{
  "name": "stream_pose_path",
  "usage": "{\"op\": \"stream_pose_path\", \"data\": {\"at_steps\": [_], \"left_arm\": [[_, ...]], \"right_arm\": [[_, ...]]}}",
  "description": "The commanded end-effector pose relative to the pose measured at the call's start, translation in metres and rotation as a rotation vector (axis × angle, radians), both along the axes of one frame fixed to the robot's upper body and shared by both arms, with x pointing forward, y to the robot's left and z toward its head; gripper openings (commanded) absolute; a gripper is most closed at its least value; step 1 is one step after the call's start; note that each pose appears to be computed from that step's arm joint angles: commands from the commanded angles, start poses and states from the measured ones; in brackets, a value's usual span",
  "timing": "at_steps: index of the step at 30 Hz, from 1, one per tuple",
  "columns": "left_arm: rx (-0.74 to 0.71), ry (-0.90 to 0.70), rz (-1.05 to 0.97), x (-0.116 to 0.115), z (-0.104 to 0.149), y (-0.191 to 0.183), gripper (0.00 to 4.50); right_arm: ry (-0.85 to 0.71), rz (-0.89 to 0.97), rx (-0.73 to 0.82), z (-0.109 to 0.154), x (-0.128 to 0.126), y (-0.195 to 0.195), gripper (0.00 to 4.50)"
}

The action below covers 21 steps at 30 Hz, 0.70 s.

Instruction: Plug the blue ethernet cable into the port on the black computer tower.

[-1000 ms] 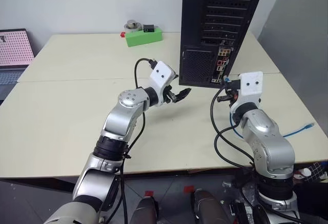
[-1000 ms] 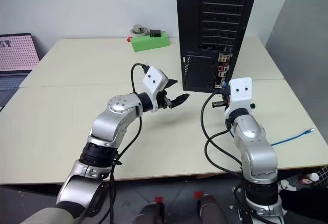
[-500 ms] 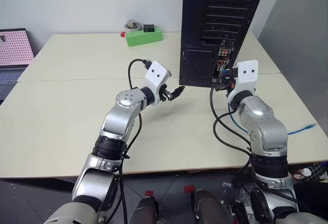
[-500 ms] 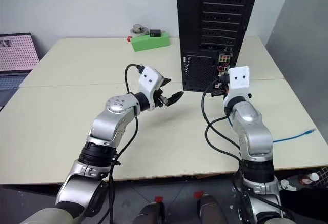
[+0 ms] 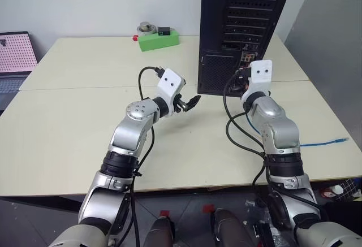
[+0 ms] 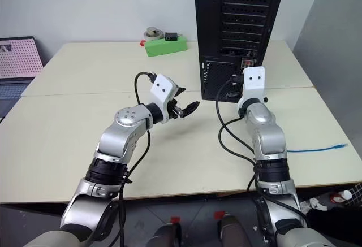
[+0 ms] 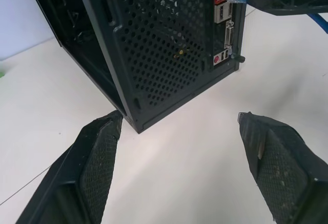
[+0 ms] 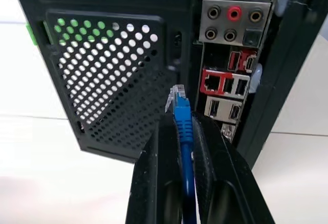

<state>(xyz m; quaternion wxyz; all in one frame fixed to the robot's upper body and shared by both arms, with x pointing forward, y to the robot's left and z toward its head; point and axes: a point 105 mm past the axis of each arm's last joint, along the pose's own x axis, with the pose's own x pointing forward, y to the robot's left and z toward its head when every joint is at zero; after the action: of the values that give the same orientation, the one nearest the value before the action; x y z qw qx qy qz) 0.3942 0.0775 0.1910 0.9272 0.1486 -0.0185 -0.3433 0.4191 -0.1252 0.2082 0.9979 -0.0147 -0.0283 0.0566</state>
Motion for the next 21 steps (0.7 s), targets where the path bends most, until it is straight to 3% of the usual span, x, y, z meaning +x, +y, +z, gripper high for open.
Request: {"op": "stream_pose_path", "data": {"at_steps": [1, 21], "left_arm": [[-0.007, -0.072, -0.007, 0.0, 0.021, 0.0, 3.84], [-0.005, -0.067, -0.094, -0.009, 0.025, -0.011, 3.84]], "right_arm": [[-0.07, -0.04, 0.023, 0.021, 0.004, -0.005, 0.0], [-0.078, -0.066, 0.055, 0.025, 0.013, -0.007, 0.0]]}}
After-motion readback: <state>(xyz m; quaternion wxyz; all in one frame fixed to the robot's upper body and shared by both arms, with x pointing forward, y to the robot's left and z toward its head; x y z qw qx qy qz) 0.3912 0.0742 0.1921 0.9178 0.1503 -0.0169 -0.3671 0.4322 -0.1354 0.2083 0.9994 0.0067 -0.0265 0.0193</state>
